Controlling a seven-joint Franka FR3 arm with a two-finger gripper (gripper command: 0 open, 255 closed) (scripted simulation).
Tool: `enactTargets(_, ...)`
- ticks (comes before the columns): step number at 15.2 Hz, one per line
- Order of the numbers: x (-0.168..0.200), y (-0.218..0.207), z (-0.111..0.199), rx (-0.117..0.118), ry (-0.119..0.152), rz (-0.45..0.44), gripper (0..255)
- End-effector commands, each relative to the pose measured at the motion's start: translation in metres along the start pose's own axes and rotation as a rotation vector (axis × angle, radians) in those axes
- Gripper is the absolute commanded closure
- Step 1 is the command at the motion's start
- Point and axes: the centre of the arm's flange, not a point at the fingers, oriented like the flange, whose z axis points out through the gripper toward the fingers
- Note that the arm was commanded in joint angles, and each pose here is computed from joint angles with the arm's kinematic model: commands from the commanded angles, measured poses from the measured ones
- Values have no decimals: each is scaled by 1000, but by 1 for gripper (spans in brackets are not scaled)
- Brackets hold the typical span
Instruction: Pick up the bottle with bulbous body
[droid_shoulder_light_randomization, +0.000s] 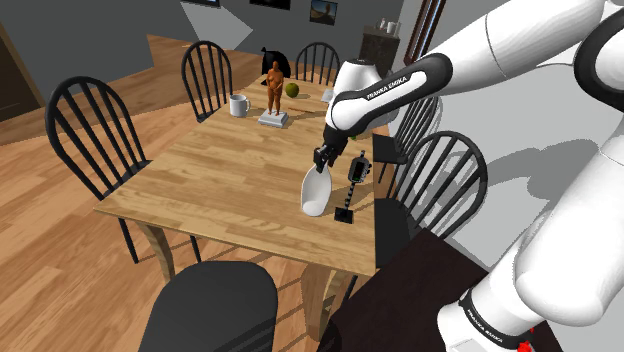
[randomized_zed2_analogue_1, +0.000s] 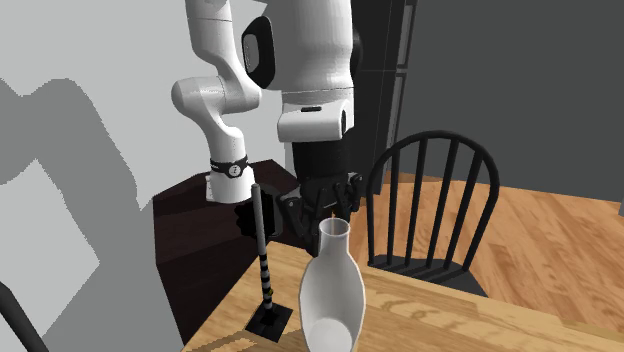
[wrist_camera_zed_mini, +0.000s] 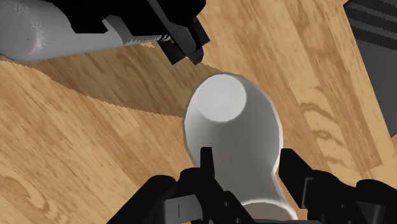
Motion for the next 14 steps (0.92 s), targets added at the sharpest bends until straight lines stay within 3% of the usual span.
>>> enactTargets(1, 0, 0, 0, 0, -1, 0, 255)
enactTargets(4, 0, 1, 0, 0, -1, 0, 255)
enactTargets(14, 6, 0, -52, 0, -1, 0, 255)
